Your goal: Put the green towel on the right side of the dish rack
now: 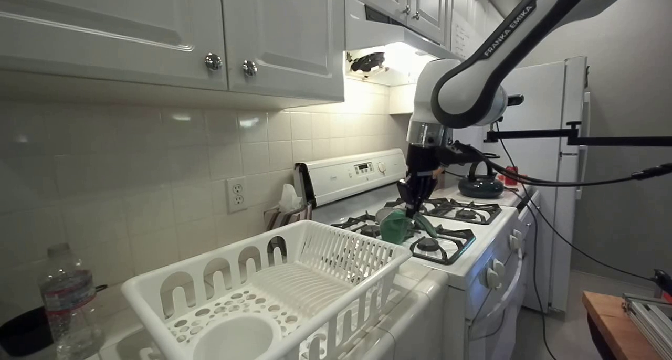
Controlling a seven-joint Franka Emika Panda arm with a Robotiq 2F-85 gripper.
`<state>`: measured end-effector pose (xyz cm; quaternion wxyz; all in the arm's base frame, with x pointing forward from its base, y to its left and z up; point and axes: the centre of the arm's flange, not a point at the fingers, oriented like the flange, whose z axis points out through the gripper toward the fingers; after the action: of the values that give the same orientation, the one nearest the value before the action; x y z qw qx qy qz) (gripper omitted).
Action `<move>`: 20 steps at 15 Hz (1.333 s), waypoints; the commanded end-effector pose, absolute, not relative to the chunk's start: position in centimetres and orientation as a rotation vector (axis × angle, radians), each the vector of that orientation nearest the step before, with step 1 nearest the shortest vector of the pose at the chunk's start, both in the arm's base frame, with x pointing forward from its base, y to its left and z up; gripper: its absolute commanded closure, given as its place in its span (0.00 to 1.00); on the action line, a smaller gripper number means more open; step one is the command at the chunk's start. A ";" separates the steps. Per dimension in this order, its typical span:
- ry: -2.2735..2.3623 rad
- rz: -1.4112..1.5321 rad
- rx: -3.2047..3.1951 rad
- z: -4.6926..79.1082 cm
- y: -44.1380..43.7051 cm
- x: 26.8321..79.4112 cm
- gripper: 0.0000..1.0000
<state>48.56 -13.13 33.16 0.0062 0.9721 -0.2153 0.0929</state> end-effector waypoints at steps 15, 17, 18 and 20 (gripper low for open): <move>-1.515 0.292 2.755 38.5 -6.4 53.6 0.97; -1.616 0.281 2.682 38.4 -6.1 54.1 0.97; -1.644 0.285 2.661 38.2 -6.0 54.4 0.97; -1.698 0.267 2.630 37.5 -6.0 55.1 0.97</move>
<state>53.37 -6.60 38.01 -0.0117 0.8536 -0.5125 0.0927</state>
